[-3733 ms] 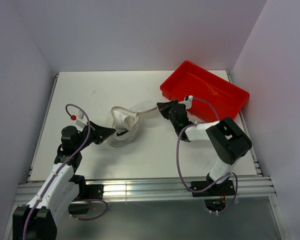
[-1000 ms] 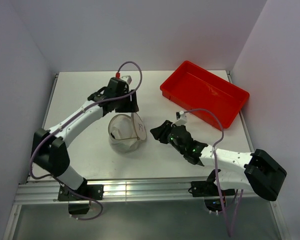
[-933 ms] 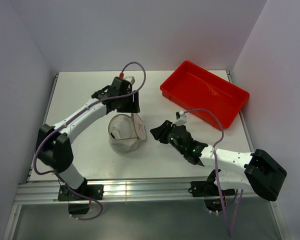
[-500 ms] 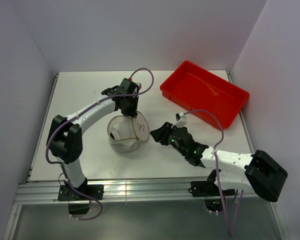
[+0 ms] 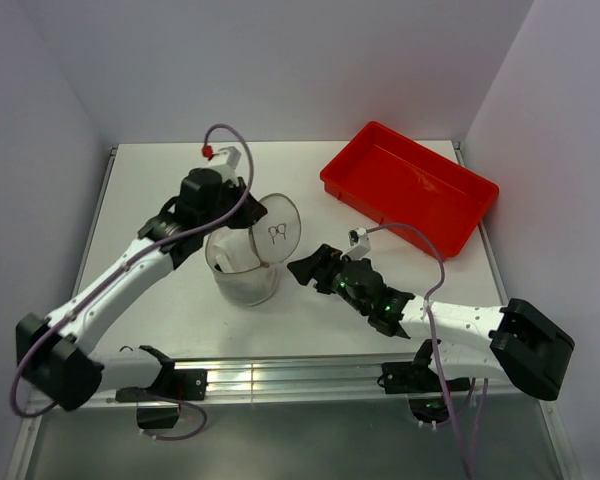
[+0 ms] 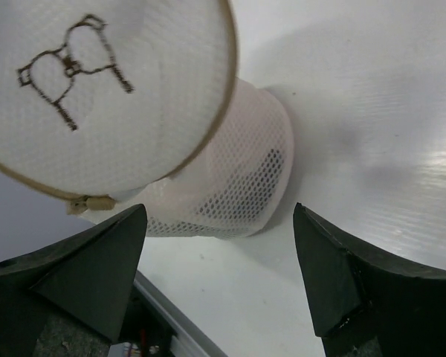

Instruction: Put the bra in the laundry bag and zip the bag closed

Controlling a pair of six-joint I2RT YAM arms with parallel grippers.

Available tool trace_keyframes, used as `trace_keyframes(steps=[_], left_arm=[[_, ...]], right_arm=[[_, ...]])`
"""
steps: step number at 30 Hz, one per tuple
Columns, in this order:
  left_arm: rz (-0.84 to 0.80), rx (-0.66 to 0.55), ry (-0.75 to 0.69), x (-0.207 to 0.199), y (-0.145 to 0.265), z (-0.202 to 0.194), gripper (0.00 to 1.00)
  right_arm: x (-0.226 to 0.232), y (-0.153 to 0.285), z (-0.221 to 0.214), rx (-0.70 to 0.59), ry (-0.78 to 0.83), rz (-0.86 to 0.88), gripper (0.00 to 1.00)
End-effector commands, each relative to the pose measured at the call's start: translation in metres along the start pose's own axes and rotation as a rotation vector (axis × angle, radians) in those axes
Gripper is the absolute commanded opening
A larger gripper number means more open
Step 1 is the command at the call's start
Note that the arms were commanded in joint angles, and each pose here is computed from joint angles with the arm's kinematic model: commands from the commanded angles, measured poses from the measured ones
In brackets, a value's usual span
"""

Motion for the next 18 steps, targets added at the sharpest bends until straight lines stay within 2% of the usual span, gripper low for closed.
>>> trace_keyframes(steps=[1,2,4,5,6,12,18], left_arm=[[-0.139,-0.199,0.143,-0.020,0.029,0.026,0.00],[-0.120,-0.202,0.169,-0.005,0.029,0.014,0.00],[-0.181,-0.288,0.239,-0.009,0.052,0.022,0.00],[-0.144,-0.308,0.265,0.008,0.051,0.013,0.00],[-0.173,-0.362,0.308,0.006,0.064,0.019,0.00],[-0.200,-0.485,0.463,0.033,0.088,0.009,0.00],[-0.179,-0.530,0.524,0.054,0.098,0.002,0.00]], right_arm=[[0.016,-0.003,0.012,-0.074,-0.104,0.051,0.87],[0.021,-0.004,0.014,-0.078,-0.123,0.065,0.87],[0.029,-0.007,0.013,-0.072,-0.133,0.088,0.87],[0.035,-0.008,0.012,-0.068,-0.137,0.100,0.88],[0.040,-0.009,0.015,-0.079,-0.147,0.117,0.88],[0.067,-0.013,0.009,-0.073,-0.217,0.238,0.88],[0.086,-0.025,-0.002,-0.025,-0.240,0.295,0.87]])
Point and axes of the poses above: each gripper's point midway between its finger pads, its own y axis back along the fingers, its own x axis along the line the jaws close on, z = x × y, the point moved 2 cm from there along y, back along the fingers, and after that the axes turned 10 degrees about y, right-handed, at the moved point
